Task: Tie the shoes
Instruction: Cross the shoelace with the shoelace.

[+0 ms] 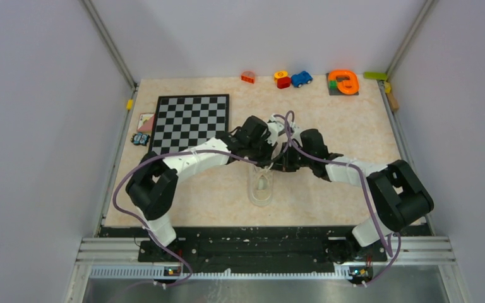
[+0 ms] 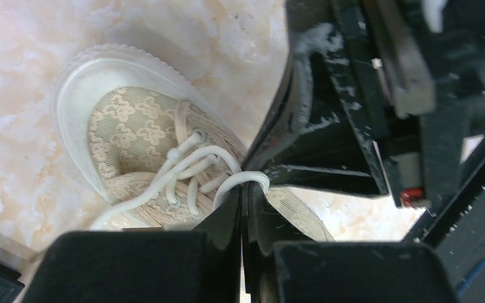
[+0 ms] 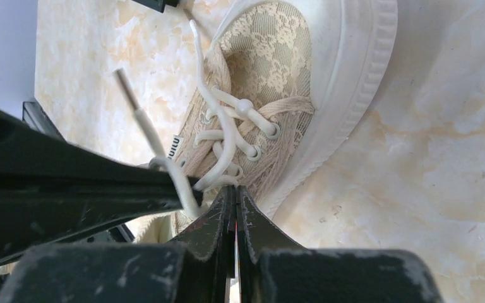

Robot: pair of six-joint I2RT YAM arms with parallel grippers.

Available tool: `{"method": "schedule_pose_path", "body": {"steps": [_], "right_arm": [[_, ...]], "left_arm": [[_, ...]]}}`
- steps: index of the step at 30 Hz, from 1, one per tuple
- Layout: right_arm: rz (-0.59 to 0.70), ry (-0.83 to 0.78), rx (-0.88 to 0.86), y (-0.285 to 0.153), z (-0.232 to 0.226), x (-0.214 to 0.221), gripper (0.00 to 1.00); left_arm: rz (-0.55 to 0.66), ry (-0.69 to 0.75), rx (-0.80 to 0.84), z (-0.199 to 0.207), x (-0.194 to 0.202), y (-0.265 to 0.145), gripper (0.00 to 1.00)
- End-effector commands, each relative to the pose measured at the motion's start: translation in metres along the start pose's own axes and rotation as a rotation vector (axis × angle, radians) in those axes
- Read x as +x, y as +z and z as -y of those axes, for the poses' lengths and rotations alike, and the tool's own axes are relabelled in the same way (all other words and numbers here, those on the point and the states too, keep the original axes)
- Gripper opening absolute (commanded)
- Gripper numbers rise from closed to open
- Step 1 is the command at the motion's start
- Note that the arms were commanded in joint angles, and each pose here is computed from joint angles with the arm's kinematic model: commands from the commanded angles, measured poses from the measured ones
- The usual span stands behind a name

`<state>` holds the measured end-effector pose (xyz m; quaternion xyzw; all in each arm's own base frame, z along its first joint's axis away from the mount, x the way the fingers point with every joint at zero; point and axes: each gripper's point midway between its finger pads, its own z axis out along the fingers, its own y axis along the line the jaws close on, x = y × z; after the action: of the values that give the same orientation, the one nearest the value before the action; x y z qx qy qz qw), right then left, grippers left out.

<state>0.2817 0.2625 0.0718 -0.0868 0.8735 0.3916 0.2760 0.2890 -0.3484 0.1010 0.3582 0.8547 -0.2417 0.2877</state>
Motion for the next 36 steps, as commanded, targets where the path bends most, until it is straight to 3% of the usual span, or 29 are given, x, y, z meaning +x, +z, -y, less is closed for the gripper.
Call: {"method": "schedule_pose_path", "body": {"steps": [1,15,26,36], "right_arm": [[0.032,-0.046,0.003,-0.002,-0.007,-0.019,0.00],[0.023,-0.063,-0.009,-0.005,-0.011,-0.021,0.00],[0.020,-0.068,0.070,-0.005,0.000,-0.026,0.00],[-0.005,-0.076,0.114,-0.008,0.009,-0.019,0.00]], "left_arm": [[0.026,0.008,0.087,0.018,-0.011,-0.027,0.00],[0.082,-0.122,0.291,0.013,0.003,-0.034,0.00],[0.094,-0.123,0.420,0.024,0.025,-0.043,0.00],[0.143,-0.168,0.424,0.014,0.024,-0.044,0.00]]}}
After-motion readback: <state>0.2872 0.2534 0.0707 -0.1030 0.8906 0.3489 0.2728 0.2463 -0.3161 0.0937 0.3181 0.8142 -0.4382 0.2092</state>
